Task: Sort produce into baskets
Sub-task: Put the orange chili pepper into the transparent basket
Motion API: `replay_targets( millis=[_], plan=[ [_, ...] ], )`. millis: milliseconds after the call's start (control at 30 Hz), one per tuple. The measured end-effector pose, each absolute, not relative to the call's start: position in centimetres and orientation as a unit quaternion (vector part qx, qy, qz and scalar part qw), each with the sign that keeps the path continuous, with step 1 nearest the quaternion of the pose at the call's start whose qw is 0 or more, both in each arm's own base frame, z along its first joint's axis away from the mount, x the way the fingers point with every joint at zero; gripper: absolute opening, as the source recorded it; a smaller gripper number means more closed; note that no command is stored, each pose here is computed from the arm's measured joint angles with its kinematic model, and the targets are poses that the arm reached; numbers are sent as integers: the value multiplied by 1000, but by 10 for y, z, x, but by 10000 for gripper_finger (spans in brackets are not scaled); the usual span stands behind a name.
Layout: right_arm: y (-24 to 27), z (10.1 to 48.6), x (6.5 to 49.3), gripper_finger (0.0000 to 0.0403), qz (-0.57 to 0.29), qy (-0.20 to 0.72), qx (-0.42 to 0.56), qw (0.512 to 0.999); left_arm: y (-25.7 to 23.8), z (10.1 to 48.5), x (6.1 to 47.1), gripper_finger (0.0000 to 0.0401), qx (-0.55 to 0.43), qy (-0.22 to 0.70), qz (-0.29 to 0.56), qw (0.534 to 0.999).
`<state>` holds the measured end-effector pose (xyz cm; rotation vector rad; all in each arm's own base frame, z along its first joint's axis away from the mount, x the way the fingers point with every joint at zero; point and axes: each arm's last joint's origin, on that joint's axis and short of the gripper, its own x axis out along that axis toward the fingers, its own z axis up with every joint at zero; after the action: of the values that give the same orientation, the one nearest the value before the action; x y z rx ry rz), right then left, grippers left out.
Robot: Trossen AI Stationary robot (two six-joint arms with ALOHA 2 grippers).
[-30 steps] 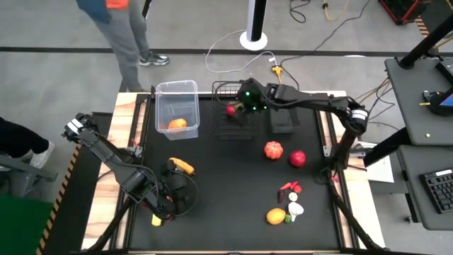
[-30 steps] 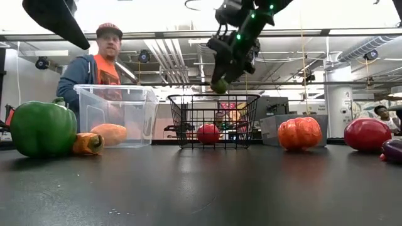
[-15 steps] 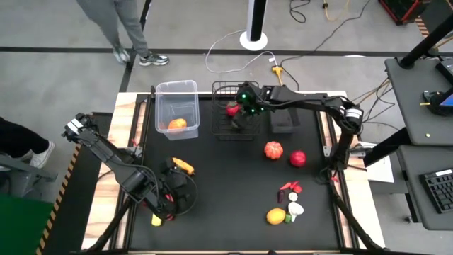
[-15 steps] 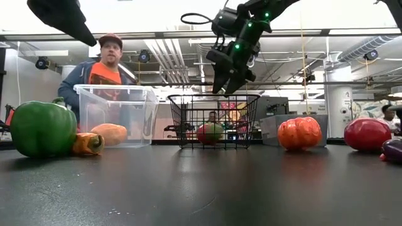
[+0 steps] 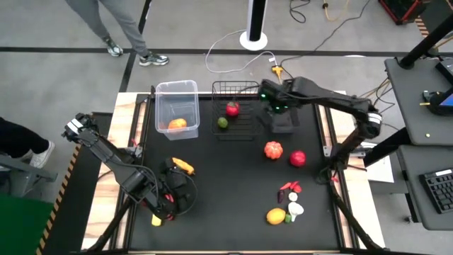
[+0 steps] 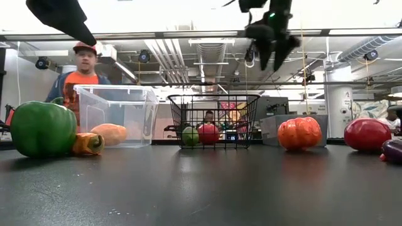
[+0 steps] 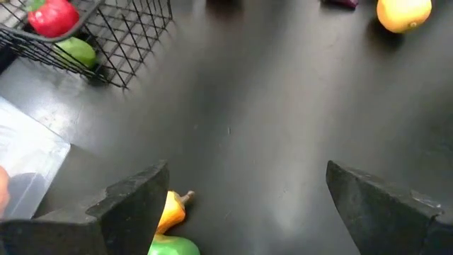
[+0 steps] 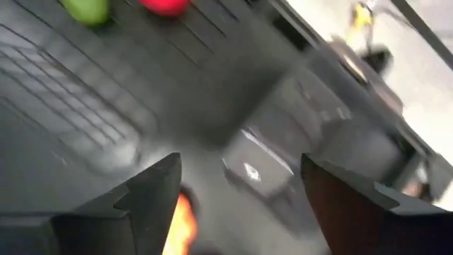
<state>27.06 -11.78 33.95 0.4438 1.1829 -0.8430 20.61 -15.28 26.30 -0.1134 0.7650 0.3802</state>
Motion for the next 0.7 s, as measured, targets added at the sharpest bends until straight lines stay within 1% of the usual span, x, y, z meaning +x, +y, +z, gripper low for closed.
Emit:
replay_targets(
  millis=[100, 233, 333, 400, 567, 633, 700],
  plan=[
    [-111, 342, 253, 258, -407, 538, 213, 707, -152, 263, 206, 361, -52, 363, 190, 911],
    [-102, 335, 244, 243, -409, 537, 218, 705, -152, 264, 206, 361, -51, 361, 191, 911],
    [-98, 324, 239, 235, -418, 540, 222, 696, -152, 264, 206, 361, -51, 362, 191, 911],
    [-98, 313, 235, 229, -437, 547, 214, 681, -152, 263, 206, 361, -51, 362, 191, 911],
    [-96, 289, 228, 217, -445, 579, 204, 652, -153, 264, 207, 361, -54, 360, 190, 912],
    [-90, 290, 226, 214, -455, 565, 202, 657, -153, 264, 207, 361, -57, 360, 188, 912],
    [-80, 297, 225, 212, -459, 543, 189, 677, -154, 264, 207, 361, -64, 365, 181, 911]
  ],
)
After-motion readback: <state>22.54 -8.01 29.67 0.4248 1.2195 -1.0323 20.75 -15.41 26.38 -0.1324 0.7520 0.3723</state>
